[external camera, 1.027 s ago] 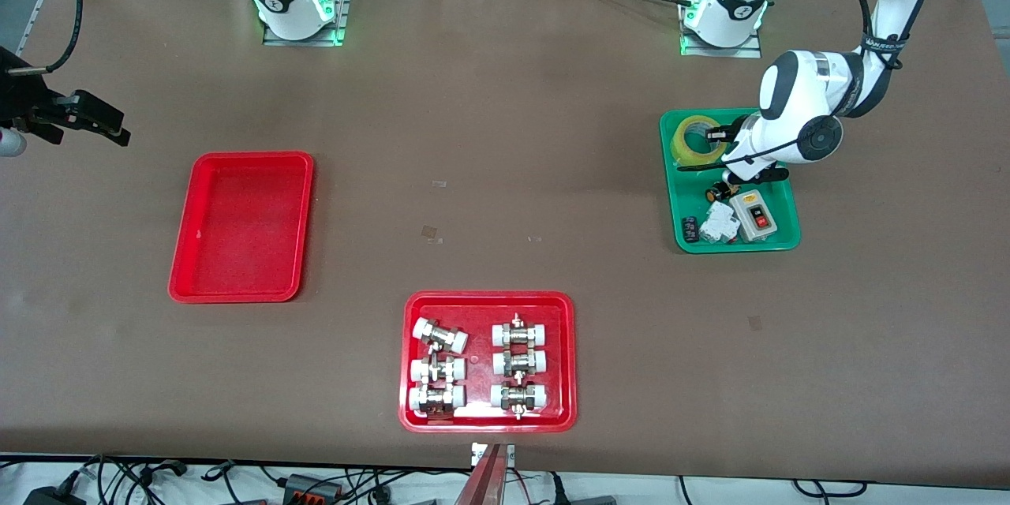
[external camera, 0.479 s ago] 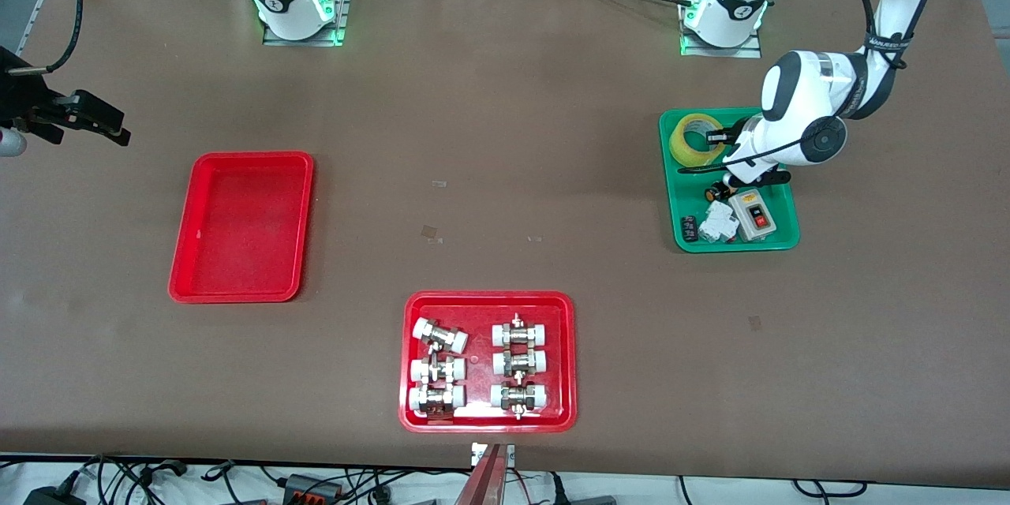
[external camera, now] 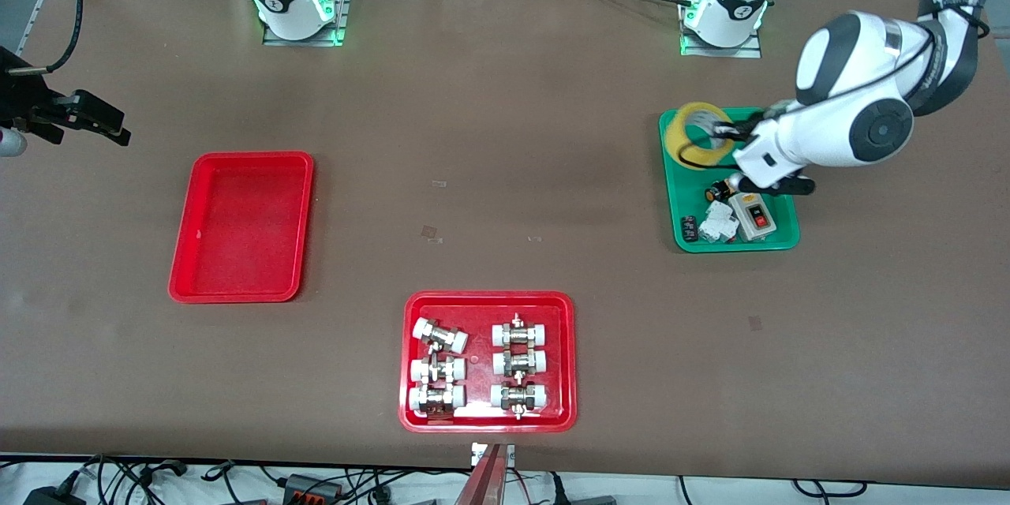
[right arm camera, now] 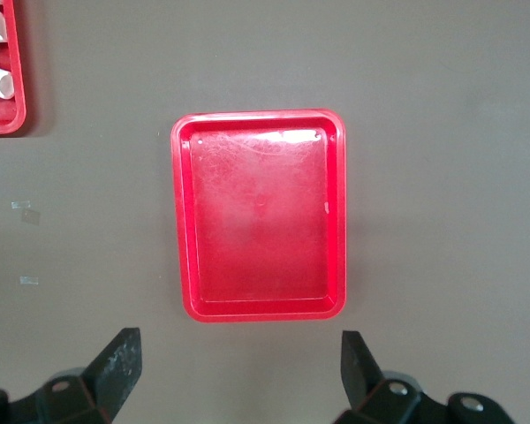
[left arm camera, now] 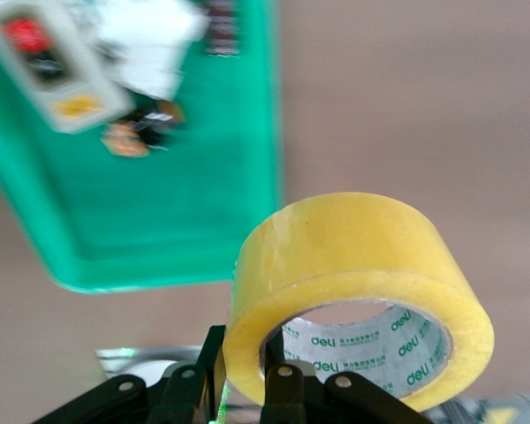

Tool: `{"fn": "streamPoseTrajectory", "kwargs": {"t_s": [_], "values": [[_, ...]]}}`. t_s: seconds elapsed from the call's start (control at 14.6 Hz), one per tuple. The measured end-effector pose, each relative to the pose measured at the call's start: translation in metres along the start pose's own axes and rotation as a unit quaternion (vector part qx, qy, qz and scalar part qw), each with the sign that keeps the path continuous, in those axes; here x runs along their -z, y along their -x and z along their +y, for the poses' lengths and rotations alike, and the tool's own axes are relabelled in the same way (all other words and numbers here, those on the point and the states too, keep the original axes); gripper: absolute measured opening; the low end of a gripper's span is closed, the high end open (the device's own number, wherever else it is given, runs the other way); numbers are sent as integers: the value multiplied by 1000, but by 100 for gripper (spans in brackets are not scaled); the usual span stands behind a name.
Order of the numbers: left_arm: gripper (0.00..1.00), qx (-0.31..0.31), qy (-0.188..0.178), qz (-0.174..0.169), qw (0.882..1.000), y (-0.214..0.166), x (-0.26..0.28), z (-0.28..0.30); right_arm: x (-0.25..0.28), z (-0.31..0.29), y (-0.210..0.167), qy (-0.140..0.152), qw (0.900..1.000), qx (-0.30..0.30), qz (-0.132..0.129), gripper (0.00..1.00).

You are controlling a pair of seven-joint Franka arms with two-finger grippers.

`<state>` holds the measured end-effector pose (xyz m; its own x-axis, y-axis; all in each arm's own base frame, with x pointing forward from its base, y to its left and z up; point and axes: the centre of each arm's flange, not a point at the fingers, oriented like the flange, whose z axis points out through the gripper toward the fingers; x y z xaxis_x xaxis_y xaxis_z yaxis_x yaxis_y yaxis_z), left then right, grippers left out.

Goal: Left arm passes tape to right arm into tray
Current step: 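Lift the tape with the left gripper while the right gripper approaches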

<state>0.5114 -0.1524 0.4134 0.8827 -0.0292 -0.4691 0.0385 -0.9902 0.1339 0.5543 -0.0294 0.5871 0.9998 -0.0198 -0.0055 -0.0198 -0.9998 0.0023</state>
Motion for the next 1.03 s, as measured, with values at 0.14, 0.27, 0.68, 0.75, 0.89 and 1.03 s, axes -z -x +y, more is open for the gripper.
{"fn": "streamPoseTrajectory", "kwargs": {"t_s": [0.14,0.27,0.68,0.75,0.89,1.03], "values": [[22,-1,32,9,999,23,20,78,-2,1,1,0,1000,-1,-6,100],[22,-29,66,9,997,48,35,152,-9,1,-3,-2,1000,-1,-13,100],[22,-32,237,-37,970,35,61,244,-60,-39,-19,-19,997,30,-68,100],[22,-24,267,-43,962,26,62,249,-71,-53,-20,-22,995,41,-83,100],[22,-9,302,-46,952,5,59,251,-81,-74,-24,-66,992,45,-94,100],[22,-3,313,-49,949,-9,54,251,-76,-100,-26,-133,985,50,-98,100]]}}
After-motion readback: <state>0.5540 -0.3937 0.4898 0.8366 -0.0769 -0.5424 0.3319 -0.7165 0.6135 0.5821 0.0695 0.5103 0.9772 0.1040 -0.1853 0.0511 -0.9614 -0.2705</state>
